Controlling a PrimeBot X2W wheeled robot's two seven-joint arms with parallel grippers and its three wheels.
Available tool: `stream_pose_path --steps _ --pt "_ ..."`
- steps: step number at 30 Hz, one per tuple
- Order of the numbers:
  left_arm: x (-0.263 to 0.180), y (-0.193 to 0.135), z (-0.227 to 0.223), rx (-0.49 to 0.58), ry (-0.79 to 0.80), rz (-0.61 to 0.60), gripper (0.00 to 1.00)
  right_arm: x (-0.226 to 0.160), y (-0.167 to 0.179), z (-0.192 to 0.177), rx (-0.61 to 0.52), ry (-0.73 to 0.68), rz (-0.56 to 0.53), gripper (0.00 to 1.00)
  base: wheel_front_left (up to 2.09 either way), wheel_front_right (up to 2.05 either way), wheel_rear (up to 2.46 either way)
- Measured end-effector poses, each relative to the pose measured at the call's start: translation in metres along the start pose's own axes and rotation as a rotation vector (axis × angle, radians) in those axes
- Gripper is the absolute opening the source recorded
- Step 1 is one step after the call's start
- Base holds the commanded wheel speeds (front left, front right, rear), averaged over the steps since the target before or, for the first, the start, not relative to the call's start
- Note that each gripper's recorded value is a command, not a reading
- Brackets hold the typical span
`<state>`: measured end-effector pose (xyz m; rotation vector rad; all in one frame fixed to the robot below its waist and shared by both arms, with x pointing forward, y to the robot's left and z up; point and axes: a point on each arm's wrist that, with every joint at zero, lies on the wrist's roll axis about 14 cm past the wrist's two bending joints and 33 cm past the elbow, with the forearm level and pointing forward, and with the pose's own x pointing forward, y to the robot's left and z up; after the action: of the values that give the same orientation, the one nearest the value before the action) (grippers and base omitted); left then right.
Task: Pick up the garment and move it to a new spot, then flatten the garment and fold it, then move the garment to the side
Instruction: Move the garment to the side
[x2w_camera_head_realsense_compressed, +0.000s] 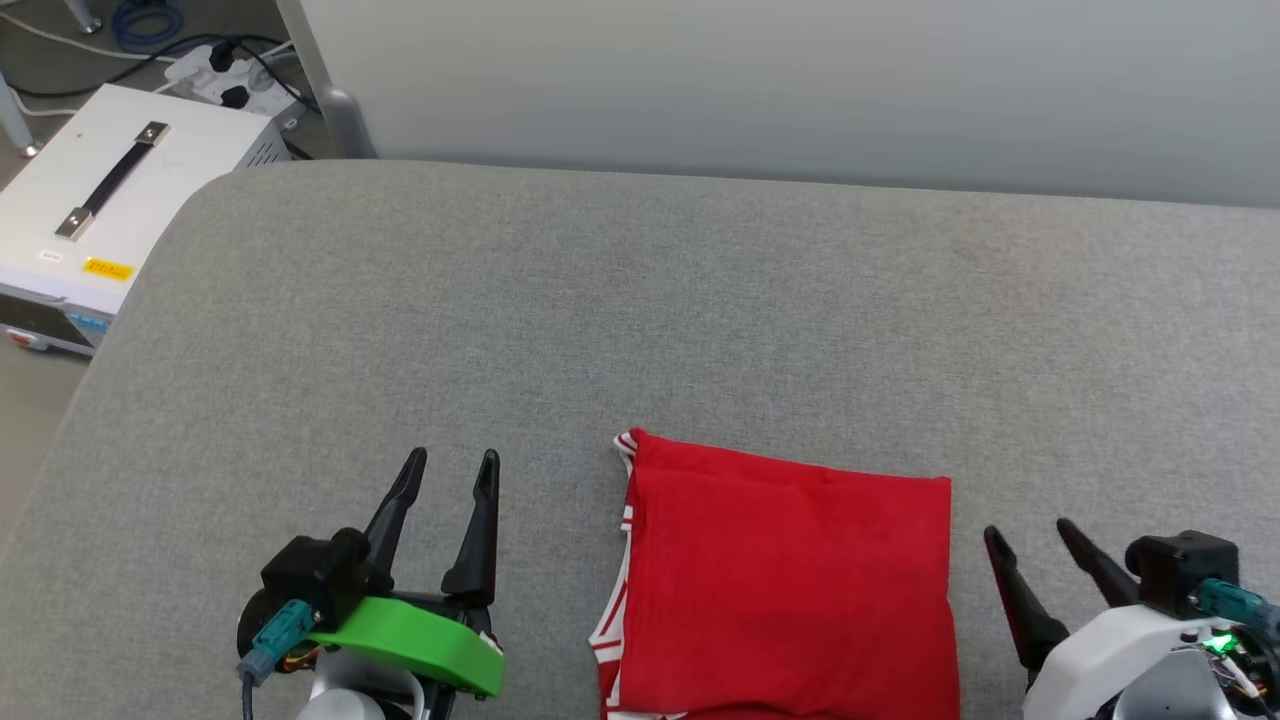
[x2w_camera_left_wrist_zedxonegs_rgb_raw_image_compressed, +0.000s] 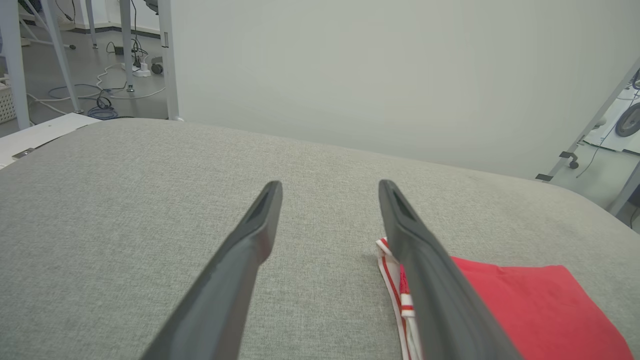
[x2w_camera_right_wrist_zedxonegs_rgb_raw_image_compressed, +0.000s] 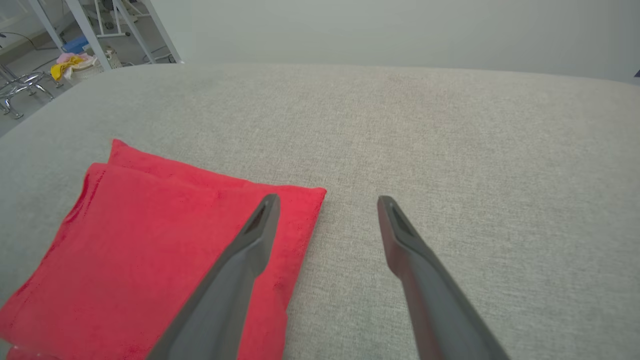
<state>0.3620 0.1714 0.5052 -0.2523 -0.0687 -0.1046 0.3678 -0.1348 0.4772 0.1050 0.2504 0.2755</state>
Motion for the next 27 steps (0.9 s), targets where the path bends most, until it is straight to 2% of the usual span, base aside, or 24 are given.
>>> stream_pose_path --steps 4,8,21,22,23,24,25,27 --pt "0.003 0.003 -0.006 -0.002 0.018 0.011 1.0 0.007 0.009 -0.04 0.023 0.237 0.038 1.0 0.0 0.0 0.0" --pt "0.006 0.004 -0.01 0.0 0.03 0.014 1.0 0.013 0.02 -0.069 0.067 0.411 0.07 1.0 0.0 0.0 0.0" --pt "0.003 0.028 -0.017 0.015 0.06 0.084 1.0 0.03 0.043 -0.113 0.091 0.675 0.149 1.0 0.0 0.0 0.0" --pt "0.003 0.029 -0.017 0.015 0.062 0.087 1.0 0.03 0.045 -0.115 0.091 0.686 0.155 0.72 0.0 0.0 0.0" --pt "0.002 0.03 -0.018 0.016 0.064 0.091 1.0 0.03 0.047 -0.116 0.086 0.693 0.164 0.4 0.0 0.0 0.0" --pt "0.002 0.031 -0.019 0.016 0.067 0.095 1.0 0.031 0.048 -0.117 0.083 0.694 0.168 0.15 0.0 0.0 0.0" --pt "0.001 0.031 -0.02 0.016 0.069 0.097 1.0 0.032 0.049 -0.116 0.082 0.694 0.172 0.0 0.0 0.0 0.0" --pt "0.001 0.032 -0.02 0.015 0.07 0.099 1.0 0.033 0.052 -0.115 0.073 0.688 0.186 0.0 0.0 0.0 0.0"
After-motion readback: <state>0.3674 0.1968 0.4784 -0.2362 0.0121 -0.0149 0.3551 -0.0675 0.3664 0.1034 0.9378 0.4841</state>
